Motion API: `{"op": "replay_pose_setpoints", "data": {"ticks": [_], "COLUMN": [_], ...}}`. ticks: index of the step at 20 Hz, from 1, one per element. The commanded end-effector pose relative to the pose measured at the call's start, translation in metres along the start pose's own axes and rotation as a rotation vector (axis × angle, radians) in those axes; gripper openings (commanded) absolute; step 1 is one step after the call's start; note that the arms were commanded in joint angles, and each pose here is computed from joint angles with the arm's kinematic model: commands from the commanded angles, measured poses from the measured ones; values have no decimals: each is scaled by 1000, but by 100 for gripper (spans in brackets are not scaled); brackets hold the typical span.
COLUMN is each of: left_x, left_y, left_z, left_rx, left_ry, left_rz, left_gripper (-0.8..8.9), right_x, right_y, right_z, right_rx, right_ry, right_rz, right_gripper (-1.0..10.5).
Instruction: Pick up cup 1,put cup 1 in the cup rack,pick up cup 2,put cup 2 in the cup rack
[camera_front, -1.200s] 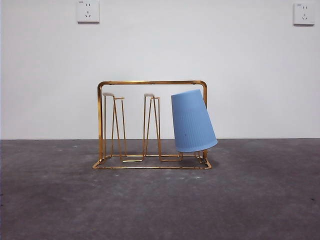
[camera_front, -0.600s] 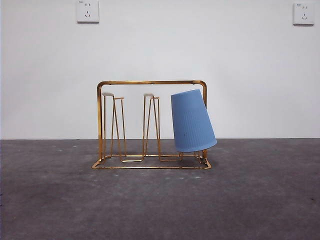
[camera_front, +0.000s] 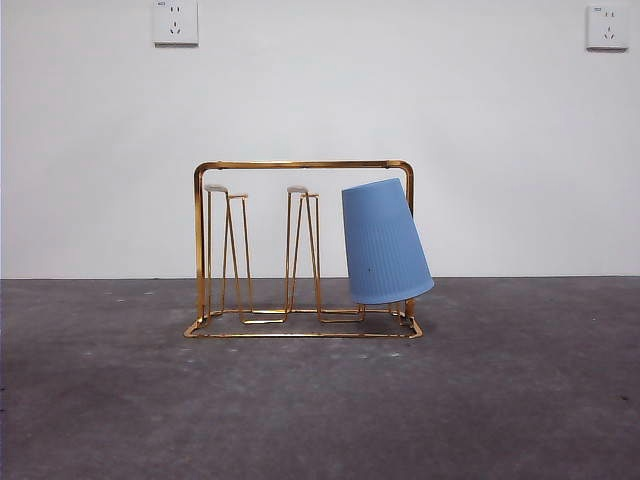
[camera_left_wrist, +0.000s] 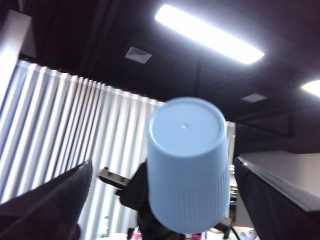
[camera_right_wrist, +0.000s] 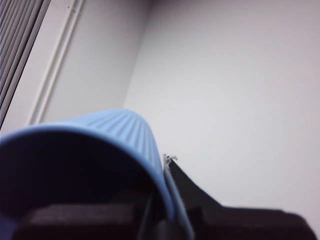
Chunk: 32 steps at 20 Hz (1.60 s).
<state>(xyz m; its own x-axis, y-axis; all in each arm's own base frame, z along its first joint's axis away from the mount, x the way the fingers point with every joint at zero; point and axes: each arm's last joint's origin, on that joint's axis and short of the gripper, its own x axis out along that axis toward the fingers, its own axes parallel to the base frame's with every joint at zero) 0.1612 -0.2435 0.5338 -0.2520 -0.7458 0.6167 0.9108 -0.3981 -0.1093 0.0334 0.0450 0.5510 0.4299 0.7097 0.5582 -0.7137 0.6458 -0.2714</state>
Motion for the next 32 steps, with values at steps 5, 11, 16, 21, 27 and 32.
{"op": "replay_pose_setpoints", "data": {"ticks": [5,11,16,21,27,32], "left_x": [4,4,4,3,-5,-21], "left_y": [1,-2,-3,-3,-1,-6], "left_z": [-7,-4,-4,-4,8,28], "left_rx": [-11,14,15,14,44,89], "left_ry": [-38,-66,-68,-68,-69,25], "left_rz": [-33,-54,-58,-57,-28,133], "left_gripper": [481,469,98,-8,-6,-6], "right_x": [25,44,44,43,36,6], "right_y": [1,4,4,4,5,4], "right_z": [-19,-40,-40,-40,-43,-31], "right_rx": [-8,4,3,4,12,-4], "right_ry": [32,110,106,117,192,284], "right_rz": [13,37,35,37,38,-43], "right_gripper": [-12,-12,-12,-11,198,197]}}
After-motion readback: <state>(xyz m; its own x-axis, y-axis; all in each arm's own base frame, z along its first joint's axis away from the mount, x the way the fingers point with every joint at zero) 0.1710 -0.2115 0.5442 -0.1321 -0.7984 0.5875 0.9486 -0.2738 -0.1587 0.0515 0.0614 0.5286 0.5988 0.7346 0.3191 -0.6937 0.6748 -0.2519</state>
